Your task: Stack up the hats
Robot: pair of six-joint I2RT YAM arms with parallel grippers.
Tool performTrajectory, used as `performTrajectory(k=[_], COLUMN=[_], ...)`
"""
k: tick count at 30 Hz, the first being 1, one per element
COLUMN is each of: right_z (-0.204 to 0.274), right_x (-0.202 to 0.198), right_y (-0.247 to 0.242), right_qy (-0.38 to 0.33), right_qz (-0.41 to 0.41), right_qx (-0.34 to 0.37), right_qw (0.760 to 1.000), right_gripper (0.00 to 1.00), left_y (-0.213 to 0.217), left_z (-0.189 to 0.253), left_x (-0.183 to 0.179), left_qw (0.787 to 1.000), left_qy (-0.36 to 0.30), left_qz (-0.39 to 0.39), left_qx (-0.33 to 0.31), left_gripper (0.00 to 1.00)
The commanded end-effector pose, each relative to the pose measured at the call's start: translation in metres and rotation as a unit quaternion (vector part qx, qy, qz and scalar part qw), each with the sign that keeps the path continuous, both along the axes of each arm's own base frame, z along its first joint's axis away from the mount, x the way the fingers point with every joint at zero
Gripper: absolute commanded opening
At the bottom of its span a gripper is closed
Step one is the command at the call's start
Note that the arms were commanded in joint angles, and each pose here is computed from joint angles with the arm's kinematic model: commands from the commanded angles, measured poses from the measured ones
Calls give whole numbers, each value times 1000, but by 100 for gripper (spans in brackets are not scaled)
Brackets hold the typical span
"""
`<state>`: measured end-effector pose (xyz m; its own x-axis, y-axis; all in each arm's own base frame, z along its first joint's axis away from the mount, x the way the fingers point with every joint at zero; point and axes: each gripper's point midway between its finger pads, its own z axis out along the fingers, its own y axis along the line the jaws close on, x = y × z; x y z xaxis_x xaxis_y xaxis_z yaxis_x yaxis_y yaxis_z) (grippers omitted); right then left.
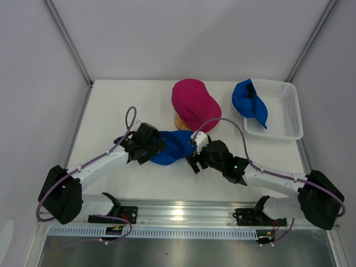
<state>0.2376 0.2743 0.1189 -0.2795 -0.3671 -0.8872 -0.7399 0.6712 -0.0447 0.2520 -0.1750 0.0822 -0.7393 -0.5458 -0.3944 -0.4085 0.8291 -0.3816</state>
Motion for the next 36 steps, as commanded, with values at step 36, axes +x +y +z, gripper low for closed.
performTrajectory(k=[36], right_z=[-8], right_x=[39], right_y=[58], right_qy=[-187], right_qz=[34], right_qx=[-213], right_qw=[958], right_gripper=[92], left_y=[38], left_z=[10], left_x=[19], left_qw=[997], left_qy=[-57], left_qz=[26], left_qx=[-40], left_gripper=[99])
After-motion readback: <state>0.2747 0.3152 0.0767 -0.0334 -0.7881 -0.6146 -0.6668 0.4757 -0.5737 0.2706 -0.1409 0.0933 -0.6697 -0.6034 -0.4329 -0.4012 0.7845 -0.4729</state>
